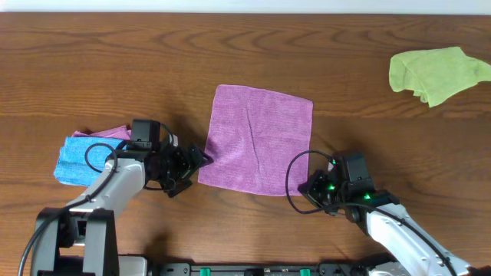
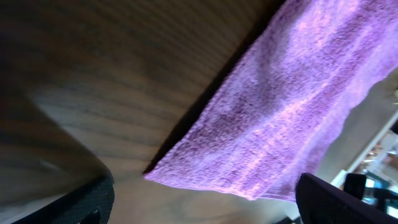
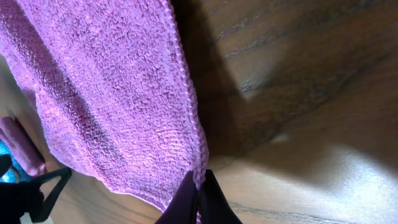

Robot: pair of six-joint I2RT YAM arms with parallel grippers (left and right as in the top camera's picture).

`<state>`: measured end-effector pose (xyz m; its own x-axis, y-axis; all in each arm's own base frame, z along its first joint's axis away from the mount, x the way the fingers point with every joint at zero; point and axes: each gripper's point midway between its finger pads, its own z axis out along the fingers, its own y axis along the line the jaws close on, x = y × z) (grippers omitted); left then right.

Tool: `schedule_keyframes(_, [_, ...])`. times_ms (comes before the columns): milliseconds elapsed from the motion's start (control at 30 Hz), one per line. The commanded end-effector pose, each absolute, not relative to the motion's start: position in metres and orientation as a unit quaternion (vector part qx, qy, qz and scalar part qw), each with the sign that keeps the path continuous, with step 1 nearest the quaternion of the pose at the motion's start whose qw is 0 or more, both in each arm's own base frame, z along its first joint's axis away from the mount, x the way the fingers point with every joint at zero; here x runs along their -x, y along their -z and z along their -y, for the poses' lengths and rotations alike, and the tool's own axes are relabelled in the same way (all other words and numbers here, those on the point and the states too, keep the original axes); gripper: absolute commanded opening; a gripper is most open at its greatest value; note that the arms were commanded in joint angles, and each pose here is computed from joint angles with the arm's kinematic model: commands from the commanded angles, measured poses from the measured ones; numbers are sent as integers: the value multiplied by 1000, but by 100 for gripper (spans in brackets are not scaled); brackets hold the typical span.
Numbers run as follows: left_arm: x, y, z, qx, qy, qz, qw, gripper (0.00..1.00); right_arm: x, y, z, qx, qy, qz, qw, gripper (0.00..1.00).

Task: Fold the cloth
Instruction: 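Fold the near edge up and over toward the far edge with both grippers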

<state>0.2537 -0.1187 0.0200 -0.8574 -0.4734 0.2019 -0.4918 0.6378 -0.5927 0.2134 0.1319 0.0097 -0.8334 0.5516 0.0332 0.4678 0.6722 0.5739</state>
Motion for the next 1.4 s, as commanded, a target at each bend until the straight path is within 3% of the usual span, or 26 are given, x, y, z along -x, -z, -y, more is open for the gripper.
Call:
schedule_keyframes(0, [-243,-5,117,-288,-315,903,39,95,-216,-13,-131,-279,-300,-909,77,1])
schedule_keyframes(433, [-242,15,137,-273,-313,908,60,96,-218,-14,-132,-282,-305,-906,79,1])
schedule_keyframes(500, [-242,16,137,-273,-311,908,58,100,-218,-14,-133,-282,-306,-906,78,1])
schedule_keyframes(700, [-243,18,134,-275,-304,911,54,67,-218,-14,-133,-283,-306,-906,77,1])
schedule_keyframes(767, [-243,18,133,-275,-302,911,53,51,-218,-14,-133,-283,-306,-906,77,1])
schedule_keyframes(833, [-243,18,133,-275,-302,911,53,28,-218,-14,-133,-283,-306,-906,77,1])
schedule_keyframes(967, [-243,18,133,-275,-302,911,53,8,-218,-14,-133,-283,-306,-906,78,1])
schedule_keyframes(1367, [-237,13,140,-261,-322,907,69,6,-220,-19,-134,-271,-311,-907,87,1])
